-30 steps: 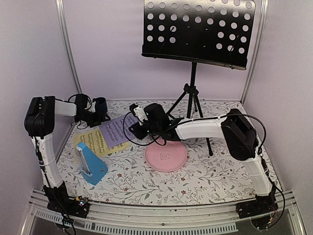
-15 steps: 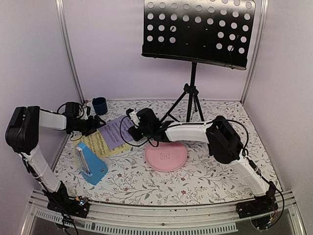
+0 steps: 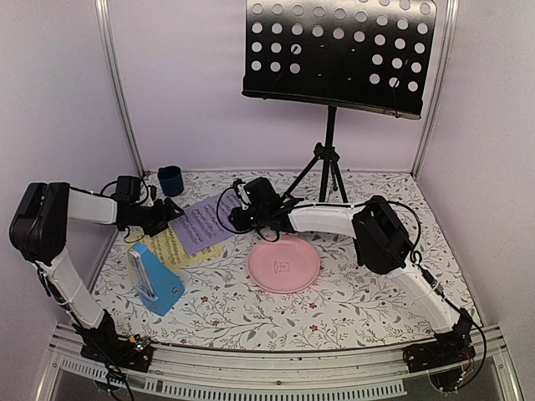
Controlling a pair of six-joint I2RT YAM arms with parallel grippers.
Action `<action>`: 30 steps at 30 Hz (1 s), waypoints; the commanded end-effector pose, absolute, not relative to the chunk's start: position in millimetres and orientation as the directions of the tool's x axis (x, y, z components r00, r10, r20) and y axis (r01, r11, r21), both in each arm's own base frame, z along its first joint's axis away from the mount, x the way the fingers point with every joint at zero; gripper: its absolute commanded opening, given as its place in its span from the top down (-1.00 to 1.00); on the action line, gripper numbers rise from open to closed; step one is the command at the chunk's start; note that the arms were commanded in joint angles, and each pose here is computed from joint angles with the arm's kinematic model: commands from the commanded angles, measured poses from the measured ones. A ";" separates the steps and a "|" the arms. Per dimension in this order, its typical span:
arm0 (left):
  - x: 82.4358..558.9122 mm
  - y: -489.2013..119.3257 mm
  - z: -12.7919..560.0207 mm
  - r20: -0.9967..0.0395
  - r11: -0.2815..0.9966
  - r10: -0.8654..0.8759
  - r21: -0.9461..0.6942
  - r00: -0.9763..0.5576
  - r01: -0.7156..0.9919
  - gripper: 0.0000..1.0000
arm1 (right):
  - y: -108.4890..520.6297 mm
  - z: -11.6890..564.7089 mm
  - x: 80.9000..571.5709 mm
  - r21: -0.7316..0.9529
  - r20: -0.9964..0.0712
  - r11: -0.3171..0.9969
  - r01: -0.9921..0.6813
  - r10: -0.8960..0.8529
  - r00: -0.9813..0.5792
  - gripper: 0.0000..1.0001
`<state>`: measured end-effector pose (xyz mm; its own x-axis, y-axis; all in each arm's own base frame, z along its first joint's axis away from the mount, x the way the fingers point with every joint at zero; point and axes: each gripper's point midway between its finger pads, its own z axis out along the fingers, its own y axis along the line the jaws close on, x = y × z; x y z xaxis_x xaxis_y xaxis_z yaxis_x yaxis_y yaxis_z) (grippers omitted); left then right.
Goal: Set up the instrument practice props
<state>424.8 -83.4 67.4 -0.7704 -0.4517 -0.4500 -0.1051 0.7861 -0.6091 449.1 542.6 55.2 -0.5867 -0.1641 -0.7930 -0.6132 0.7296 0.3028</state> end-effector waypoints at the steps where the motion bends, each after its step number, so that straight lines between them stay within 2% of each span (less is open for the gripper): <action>1: 422.1 -83.5 74.3 -0.464 0.787 -0.481 -0.603 -0.744 -0.133 -0.65 | 545.5 26.8 442.4 0.363 -0.727 0.728 -0.581 -0.169 -0.665 0.36; 8: 418.0 -91.9 72.1 -0.451 0.785 -0.475 -0.605 -0.756 -0.132 -0.65 | 544.9 4.4 433.0 0.398 -0.673 0.727 -0.560 -0.184 -0.717 0.42; 17: 410.0 -104.7 54.0 -0.410 0.771 -0.472 -0.621 -0.780 -0.140 -0.63 | 544.7 -16.8 420.6 0.438 -0.612 0.717 -0.542 -0.203 -0.764 0.60; 21: 403.4 -104.3 49.1 -0.396 0.765 -0.496 -0.620 -0.773 -0.173 -0.61 | 543.4 -18.0 419.2 0.434 -0.607 0.720 -0.542 -0.211 -0.766 0.60; 23: 399.8 -103.2 48.2 -0.386 0.755 -0.518 -0.625 -0.763 -0.197 -0.60 | 543.4 -17.4 419.1 0.432 -0.608 0.719 -0.545 -0.215 -0.764 0.69; 30: 385.8 -97.7 40.2 -0.343 0.724 -0.588 -0.627 -0.733 -0.288 -0.60 | 542.9 -18.8 416.3 0.430 -0.602 0.716 -0.551 -0.228 -0.766 0.76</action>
<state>389.2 -97.7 34.0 -0.7657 -0.5443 -0.3427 -0.2570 0.7473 -0.6128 431.5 549.8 23.1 -0.7176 -0.1641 -0.6768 -0.5703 0.6963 0.4359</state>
